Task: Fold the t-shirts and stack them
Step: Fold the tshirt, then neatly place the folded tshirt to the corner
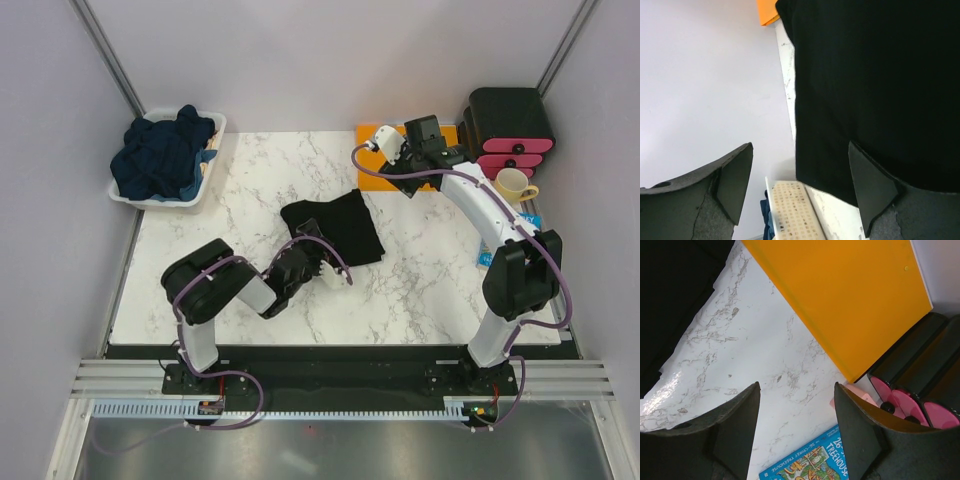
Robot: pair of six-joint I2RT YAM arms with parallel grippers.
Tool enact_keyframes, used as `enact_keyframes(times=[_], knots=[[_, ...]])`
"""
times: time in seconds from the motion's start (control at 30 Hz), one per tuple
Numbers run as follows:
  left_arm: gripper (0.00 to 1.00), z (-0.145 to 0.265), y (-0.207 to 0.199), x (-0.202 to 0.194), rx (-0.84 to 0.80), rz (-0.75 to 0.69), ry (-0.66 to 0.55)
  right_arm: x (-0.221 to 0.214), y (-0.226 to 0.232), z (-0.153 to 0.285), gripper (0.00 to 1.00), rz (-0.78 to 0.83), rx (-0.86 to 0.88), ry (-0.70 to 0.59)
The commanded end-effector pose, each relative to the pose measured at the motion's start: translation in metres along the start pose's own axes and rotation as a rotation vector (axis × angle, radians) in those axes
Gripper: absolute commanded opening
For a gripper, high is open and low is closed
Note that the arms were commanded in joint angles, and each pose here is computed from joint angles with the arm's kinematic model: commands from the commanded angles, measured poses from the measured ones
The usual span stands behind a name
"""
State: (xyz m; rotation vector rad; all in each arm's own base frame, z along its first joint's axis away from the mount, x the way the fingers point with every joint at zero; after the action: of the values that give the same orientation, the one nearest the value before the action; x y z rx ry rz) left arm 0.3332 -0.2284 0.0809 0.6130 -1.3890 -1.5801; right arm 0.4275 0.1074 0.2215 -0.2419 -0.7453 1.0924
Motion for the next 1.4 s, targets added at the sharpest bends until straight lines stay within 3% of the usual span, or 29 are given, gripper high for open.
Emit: enact_keyframes(times=[0.0, 0.23, 0.4, 0.5, 0.57, 0.67, 0.87, 0.97, 1.37], knots=[[0.84, 0.007, 0.037, -0.006, 0.035, 0.056, 0.074, 0.007, -0.002, 0.004, 0.68, -0.019, 0.020, -0.018], [0.86, 0.018, 0.137, 0.010, 0.187, 0.149, 0.102, -0.001, 0.018, -0.004, 0.69, -0.005, 0.098, -0.009], [0.86, 0.027, 0.183, 0.009, 0.154, 0.202, 0.144, 0.001, 0.041, -0.006, 0.70, 0.065, 0.178, -0.027], [0.87, 0.035, 0.190, -0.010, 0.075, 0.288, 0.191, 0.000, 0.063, -0.002, 0.70, 0.172, 0.216, -0.027], [0.87, 0.042, 0.188, -0.026, 0.014, 0.331, 0.217, -0.002, 0.082, 0.003, 0.70, 0.249, 0.256, -0.030], [0.89, 0.058, 0.147, -0.026, -0.222, 0.362, 0.175, -0.006, 0.095, 0.007, 0.70, 0.281, 0.274, -0.033], [0.87, 0.092, 0.071, 0.006, -0.635, 0.371, -0.052, -0.030, 0.068, 0.005, 0.70, 0.163, 0.094, 0.051], [0.85, 0.087, 0.061, 0.022, -0.717, 0.412, -0.138, -0.040, 0.048, 0.009, 0.69, 0.100, -0.010, 0.084], [0.85, 0.051, 0.046, 0.062, -0.880, 0.496, -0.199, -0.093, -0.013, 0.033, 0.70, -0.072, -0.165, 0.170]])
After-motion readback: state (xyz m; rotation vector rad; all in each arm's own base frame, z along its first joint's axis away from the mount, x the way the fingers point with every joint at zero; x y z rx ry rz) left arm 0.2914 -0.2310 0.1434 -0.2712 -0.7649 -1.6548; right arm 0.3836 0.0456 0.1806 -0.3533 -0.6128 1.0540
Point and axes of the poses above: each gripper's point midway between its finger pads, its own z axis back along the fingers, its own y axis along the line the jaws close on, x = y × z, the point moved 4 cm from there along z, back along the fingers, and after that the axes turned 10 degrees about z, right-handed, at the moved point
